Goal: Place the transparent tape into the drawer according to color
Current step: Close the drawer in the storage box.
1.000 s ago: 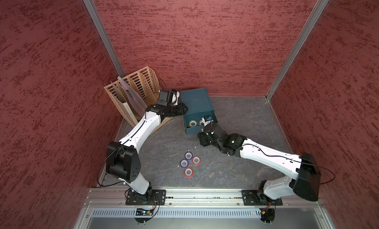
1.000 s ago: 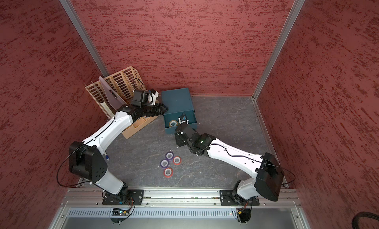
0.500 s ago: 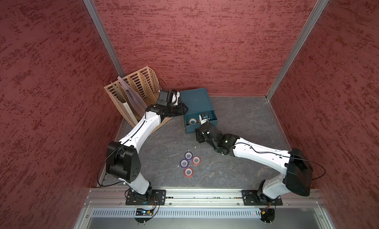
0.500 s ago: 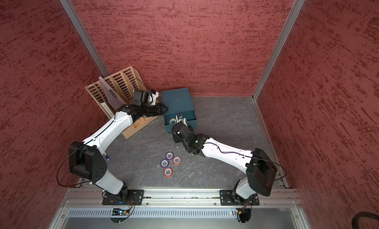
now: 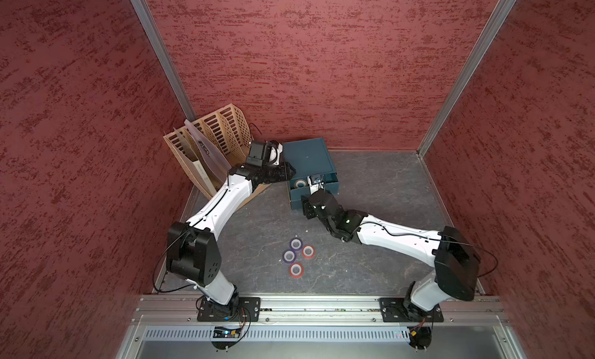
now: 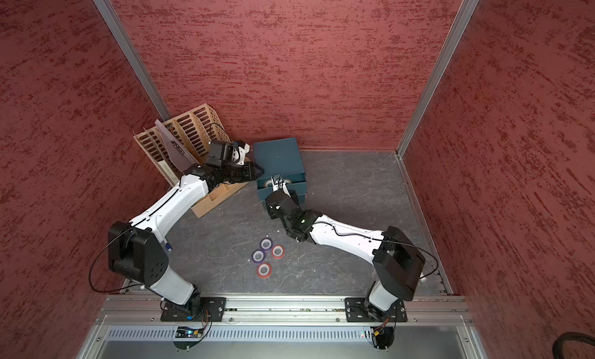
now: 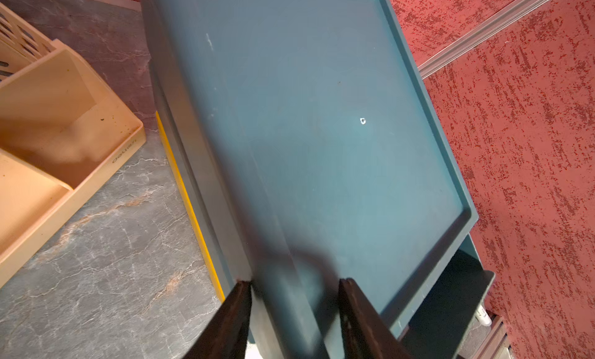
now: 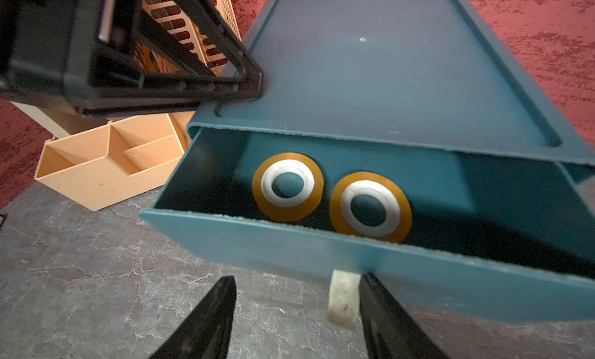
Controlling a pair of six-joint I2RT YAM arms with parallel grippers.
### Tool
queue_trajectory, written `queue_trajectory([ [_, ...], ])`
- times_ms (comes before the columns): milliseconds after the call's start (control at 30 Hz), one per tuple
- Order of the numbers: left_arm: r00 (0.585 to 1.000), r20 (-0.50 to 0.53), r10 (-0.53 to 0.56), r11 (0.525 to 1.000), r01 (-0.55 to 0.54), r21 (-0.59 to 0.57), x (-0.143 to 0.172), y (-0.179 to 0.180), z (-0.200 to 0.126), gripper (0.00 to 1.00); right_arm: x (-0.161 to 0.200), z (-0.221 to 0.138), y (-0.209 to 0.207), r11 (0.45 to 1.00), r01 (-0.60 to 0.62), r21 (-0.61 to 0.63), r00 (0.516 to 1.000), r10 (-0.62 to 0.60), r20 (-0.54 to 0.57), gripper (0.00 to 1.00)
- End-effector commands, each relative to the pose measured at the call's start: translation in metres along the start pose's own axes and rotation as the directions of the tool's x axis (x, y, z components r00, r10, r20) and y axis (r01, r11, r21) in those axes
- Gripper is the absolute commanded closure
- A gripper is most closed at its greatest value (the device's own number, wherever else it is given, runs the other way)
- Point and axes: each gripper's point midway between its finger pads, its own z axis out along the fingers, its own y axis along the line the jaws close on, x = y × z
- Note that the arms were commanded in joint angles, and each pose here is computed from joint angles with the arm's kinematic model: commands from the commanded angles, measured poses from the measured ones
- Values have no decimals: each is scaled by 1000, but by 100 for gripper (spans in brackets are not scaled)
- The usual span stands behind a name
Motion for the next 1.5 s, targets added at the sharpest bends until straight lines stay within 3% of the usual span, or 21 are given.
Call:
queue_trajectory([
  [0,998,-54,9,1000,-10,-5,12,4,6,53,-18,9,-2,1000,-5,5,998,5,68,34],
  [1067,998,-62,30,1000,-29,9,15,1,2,56,-36,45,-23,999,-37,39,990,32,140,30],
  [1467,998,-62,28,1000,-28,6,16,3,3,56,-17,6,-34,983,-185,-12,981,185,57,29],
])
